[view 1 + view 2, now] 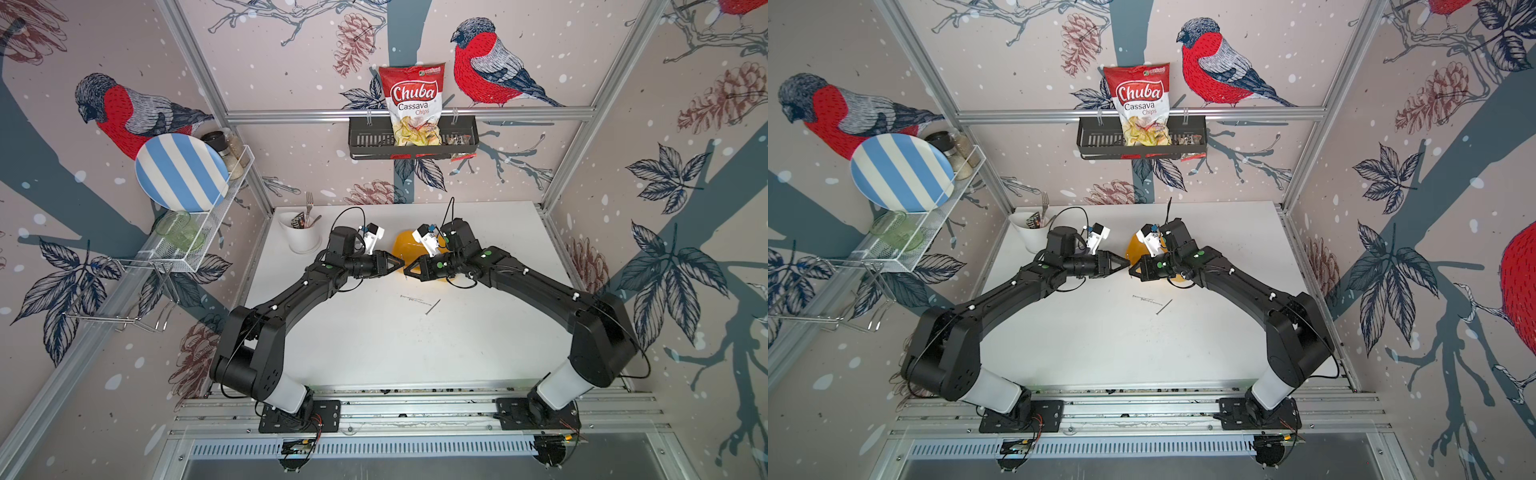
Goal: Put the nails on the desktop into the storage box
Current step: Pick up the nail from the center of the board, then place the nail in the storage box, then pick up the nail from the center of the board.
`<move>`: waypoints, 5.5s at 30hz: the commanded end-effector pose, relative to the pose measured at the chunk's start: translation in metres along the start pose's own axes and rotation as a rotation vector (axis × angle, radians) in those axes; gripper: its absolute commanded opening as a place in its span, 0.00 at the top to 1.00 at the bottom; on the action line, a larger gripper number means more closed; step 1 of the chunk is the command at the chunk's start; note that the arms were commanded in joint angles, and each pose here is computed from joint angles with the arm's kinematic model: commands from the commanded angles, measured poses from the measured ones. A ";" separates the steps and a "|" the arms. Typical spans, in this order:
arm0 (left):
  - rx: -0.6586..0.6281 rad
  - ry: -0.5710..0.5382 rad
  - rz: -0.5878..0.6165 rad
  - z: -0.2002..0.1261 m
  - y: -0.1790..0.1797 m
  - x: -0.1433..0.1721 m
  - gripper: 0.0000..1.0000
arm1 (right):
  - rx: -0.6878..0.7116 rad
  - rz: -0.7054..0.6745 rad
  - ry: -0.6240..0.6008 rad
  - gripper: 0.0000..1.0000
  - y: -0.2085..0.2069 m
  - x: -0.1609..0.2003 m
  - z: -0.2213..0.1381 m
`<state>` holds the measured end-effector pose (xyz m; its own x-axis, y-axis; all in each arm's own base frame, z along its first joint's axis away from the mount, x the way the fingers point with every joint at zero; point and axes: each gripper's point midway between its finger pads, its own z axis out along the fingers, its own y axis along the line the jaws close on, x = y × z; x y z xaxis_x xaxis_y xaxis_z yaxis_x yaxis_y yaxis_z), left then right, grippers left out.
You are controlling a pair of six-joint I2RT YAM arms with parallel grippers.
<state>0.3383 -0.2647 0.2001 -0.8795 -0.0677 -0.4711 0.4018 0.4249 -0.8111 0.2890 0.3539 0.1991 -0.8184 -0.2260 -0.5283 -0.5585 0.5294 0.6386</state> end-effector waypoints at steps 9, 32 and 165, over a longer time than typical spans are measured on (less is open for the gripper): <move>0.057 0.023 -0.001 0.003 -0.004 -0.001 1.00 | 0.005 -0.026 0.006 1.00 -0.002 -0.005 0.007; -0.233 0.171 0.069 0.110 0.044 -0.057 1.00 | 0.337 0.163 -0.251 0.46 -0.078 -0.014 -0.097; -0.802 0.768 0.518 0.117 0.088 0.180 1.00 | 0.387 0.355 -0.461 0.00 -0.121 0.006 -0.157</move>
<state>0.2639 -0.3728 0.0125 -0.6456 0.7189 -0.2576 0.7422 0.6701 0.0098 0.3262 0.1654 0.1980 -0.7763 0.3307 -0.5366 -0.1023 0.7739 0.6249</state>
